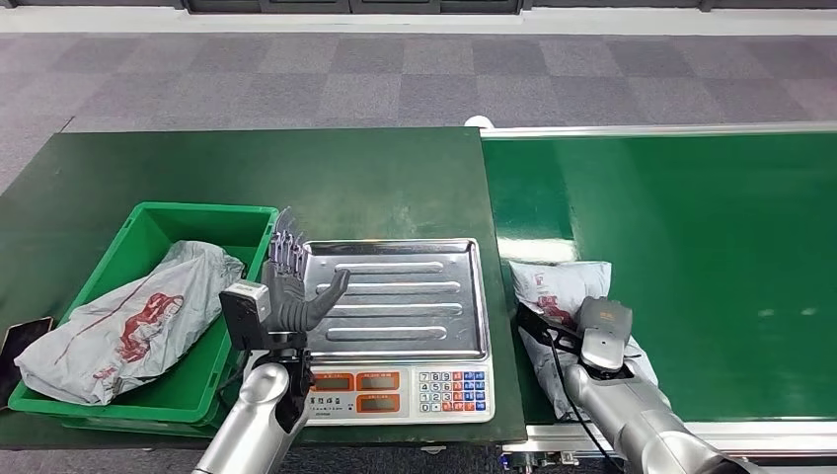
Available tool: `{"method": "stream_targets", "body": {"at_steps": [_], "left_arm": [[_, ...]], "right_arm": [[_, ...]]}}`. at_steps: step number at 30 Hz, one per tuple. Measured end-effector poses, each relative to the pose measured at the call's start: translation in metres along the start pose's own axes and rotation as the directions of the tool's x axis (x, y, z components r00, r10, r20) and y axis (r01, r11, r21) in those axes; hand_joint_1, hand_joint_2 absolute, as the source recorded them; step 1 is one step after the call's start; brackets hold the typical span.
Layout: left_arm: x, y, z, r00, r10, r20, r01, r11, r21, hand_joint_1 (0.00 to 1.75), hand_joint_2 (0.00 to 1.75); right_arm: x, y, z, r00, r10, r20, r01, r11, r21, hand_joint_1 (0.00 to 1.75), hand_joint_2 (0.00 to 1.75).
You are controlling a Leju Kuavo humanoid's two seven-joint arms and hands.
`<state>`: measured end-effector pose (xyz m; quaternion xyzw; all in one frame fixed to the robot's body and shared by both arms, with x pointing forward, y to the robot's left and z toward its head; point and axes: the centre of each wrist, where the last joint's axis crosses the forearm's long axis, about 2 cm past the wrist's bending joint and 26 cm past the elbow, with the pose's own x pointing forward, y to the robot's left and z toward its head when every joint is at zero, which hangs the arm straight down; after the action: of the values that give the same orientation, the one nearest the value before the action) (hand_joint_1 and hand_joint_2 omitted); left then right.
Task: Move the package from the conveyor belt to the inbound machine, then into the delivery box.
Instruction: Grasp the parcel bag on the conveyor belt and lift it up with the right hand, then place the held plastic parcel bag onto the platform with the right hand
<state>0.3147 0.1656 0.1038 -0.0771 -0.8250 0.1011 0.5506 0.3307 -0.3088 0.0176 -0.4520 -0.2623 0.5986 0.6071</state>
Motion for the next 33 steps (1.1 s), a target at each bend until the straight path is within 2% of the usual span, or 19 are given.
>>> {"method": "stream_targets", "body": {"at_steps": [3,6,10,13,18,24,28,33], "left_arm": [[-0.001,0.001,0.003,1.000,-0.003,-0.001,0.003,1.000,0.004,0.00,1.75],[-0.002,0.001,0.007,1.000,-0.005,-0.002,0.005,1.000,0.009,0.00,1.75],[-0.002,0.003,0.013,1.000,-0.012,0.001,0.012,1.000,0.018,0.00,1.75],[0.000,0.007,0.016,1.000,-0.019,0.009,0.018,1.000,0.021,0.00,1.75],[0.005,0.012,0.019,0.999,-0.035,0.022,0.035,0.999,0.015,0.00,1.75],[0.007,0.013,0.020,0.998,-0.058,0.040,0.058,0.998,-0.001,0.00,1.75],[0.007,0.013,0.019,0.996,-0.069,0.055,0.070,0.998,-0.009,0.00,1.75],[0.007,0.014,0.019,0.994,-0.087,0.061,0.088,0.996,-0.015,0.00,1.75]], "right_arm": [[-0.001,-0.004,-0.002,0.999,0.034,0.005,-0.034,0.999,0.023,1.75,1.75],[-0.001,-0.008,-0.004,1.000,0.007,0.009,-0.008,0.999,0.033,1.75,1.75],[-0.002,-0.016,-0.007,0.996,-0.085,0.032,0.085,0.996,0.001,1.75,1.75],[0.000,-0.022,-0.007,0.977,-0.200,0.072,0.206,0.974,-0.089,1.75,1.75],[0.003,-0.046,-0.007,0.915,-0.358,0.185,0.399,0.870,-0.290,1.75,1.75],[-0.001,-0.113,0.002,0.830,-0.412,0.375,0.553,0.691,-0.466,1.75,1.75],[-0.007,-0.152,0.012,0.795,-0.394,0.462,0.603,0.601,-0.524,1.75,1.75],[-0.014,-0.176,0.017,0.741,-0.405,0.535,0.669,0.515,-0.536,1.75,1.75]]}}
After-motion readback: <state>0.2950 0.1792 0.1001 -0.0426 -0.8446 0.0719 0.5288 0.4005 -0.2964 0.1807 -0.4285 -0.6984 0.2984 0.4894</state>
